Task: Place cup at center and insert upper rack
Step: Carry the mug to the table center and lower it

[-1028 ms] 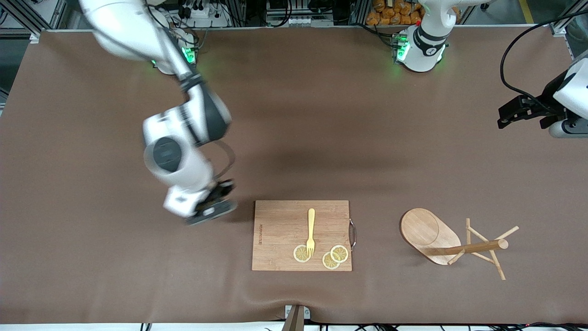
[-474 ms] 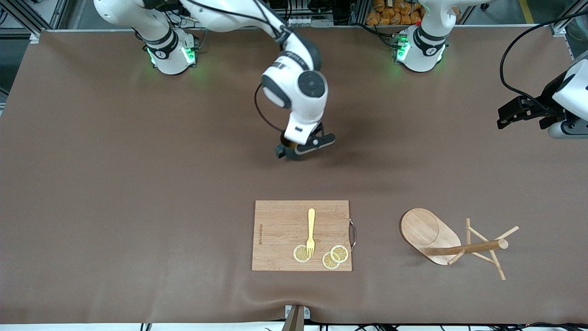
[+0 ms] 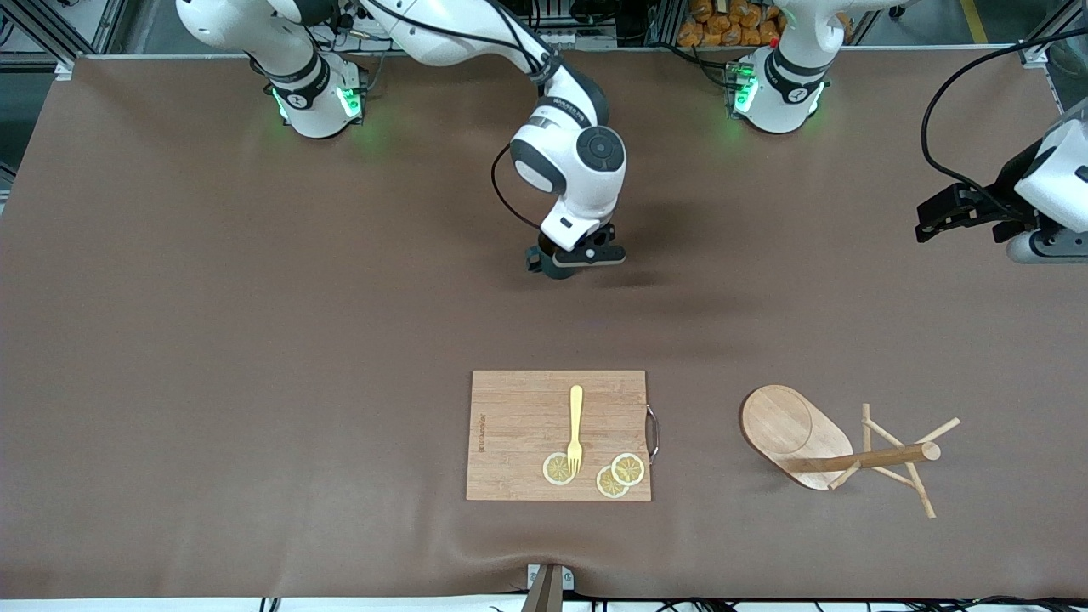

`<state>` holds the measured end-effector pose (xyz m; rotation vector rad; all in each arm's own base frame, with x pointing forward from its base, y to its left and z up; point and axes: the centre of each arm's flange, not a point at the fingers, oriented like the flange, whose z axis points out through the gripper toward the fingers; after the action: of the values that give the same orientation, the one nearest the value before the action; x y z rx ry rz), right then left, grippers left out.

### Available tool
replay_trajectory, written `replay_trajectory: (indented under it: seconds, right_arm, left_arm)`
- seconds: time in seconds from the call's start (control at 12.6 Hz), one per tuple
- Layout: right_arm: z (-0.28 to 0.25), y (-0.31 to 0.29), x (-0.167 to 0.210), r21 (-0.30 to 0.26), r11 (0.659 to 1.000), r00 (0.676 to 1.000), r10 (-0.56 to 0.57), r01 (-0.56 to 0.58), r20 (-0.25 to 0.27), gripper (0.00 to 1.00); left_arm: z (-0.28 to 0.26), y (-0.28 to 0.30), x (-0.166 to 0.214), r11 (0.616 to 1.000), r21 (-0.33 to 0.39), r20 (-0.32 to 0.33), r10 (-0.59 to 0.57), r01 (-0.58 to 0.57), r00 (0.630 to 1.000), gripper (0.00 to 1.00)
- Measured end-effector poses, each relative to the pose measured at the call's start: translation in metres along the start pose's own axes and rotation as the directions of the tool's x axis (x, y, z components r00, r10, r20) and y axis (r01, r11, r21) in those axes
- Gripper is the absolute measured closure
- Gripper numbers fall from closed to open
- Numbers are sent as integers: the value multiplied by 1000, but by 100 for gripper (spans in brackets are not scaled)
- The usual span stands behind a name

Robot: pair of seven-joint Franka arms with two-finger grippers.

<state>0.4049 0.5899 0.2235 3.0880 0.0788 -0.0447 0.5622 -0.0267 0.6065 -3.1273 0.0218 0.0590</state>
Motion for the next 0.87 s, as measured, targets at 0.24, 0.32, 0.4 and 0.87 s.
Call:
replay_trajectory:
  seconds: [0.24, 0.32, 0.4, 0.87]
  right_arm:
    - [-12, 6, 15, 16, 1000, 1000, 21, -21, -17, 55]
    - [-21, 4, 18, 30, 999, 999, 23, -22, -27, 43]
    - [-36, 4, 21, 44, 999, 999, 27, -25, -37, 34]
    - [-144, 73, 71, 60, 998, 999, 20, -17, -47, 0]
  left_arm:
    - [3, 2, 1, 1000, 0, 5, 3, -3, 1000, 0]
    - [2, 2, 1, 1000, 0, 4, 4, -4, 1000, 0]
    - [2, 4, 1, 1000, 0, 4, 7, -7, 1000, 0]
    - [0, 33, -1, 1000, 1, -2, 22, -22, 1000, 0]
